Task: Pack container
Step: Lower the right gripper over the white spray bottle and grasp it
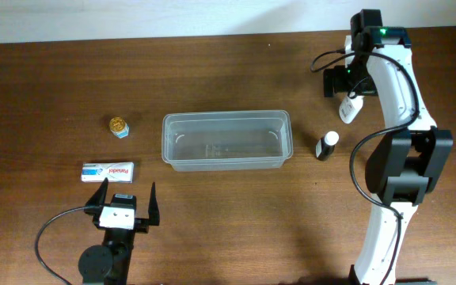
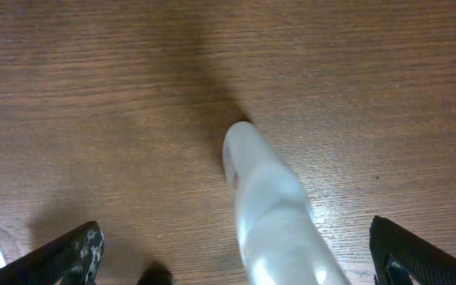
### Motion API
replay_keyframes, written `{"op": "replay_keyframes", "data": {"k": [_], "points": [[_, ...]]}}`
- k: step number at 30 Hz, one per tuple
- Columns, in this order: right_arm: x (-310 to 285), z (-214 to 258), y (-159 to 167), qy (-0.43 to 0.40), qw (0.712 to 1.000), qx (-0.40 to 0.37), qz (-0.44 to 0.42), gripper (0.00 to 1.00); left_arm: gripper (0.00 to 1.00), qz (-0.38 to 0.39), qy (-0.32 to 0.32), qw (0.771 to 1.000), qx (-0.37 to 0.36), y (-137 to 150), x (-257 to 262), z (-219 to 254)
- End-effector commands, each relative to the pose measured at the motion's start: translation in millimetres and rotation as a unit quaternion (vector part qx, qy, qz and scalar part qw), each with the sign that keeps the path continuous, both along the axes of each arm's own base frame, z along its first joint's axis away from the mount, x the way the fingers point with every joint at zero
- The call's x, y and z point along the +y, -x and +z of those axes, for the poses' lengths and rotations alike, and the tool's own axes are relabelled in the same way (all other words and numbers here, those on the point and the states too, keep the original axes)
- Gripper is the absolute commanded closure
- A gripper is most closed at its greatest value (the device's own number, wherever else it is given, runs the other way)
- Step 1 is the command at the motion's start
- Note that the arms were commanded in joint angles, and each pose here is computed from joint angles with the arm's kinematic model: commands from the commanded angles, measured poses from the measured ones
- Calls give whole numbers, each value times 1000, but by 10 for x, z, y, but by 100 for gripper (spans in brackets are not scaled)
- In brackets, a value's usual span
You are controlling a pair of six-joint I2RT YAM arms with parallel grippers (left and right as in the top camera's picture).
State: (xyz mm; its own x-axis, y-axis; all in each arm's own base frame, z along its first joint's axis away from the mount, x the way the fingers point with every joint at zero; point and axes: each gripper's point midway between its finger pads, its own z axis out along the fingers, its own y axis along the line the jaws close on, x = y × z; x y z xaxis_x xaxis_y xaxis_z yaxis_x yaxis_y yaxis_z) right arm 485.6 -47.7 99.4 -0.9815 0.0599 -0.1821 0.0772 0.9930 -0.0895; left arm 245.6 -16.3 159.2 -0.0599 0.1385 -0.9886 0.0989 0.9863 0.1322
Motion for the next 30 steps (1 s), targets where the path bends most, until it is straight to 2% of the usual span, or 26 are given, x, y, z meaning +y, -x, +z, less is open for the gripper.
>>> {"op": "replay_keyframes", "data": {"k": [1, 10, 15, 24, 30], "points": [[-141, 39, -50, 6, 1000, -11, -10, 1, 1, 2, -6, 1000, -1, 2, 13, -12], [-188, -153, -67, -33, 999, -2, -21, 0, 1, 2, -6, 1000, -1, 2, 13, -13], [-173, -201, -67, -53, 998, 1, -23, 6, 1, 2, -6, 1000, -1, 2, 13, -13], [-179, -195, -86, -52, 998, -3, -21, 30, 0, 2, -6, 1000, -1, 2, 13, -12], [-181, -196, -85, -51, 998, -3, -21, 52, 1, 2, -6, 1000, -1, 2, 13, -12]]}}
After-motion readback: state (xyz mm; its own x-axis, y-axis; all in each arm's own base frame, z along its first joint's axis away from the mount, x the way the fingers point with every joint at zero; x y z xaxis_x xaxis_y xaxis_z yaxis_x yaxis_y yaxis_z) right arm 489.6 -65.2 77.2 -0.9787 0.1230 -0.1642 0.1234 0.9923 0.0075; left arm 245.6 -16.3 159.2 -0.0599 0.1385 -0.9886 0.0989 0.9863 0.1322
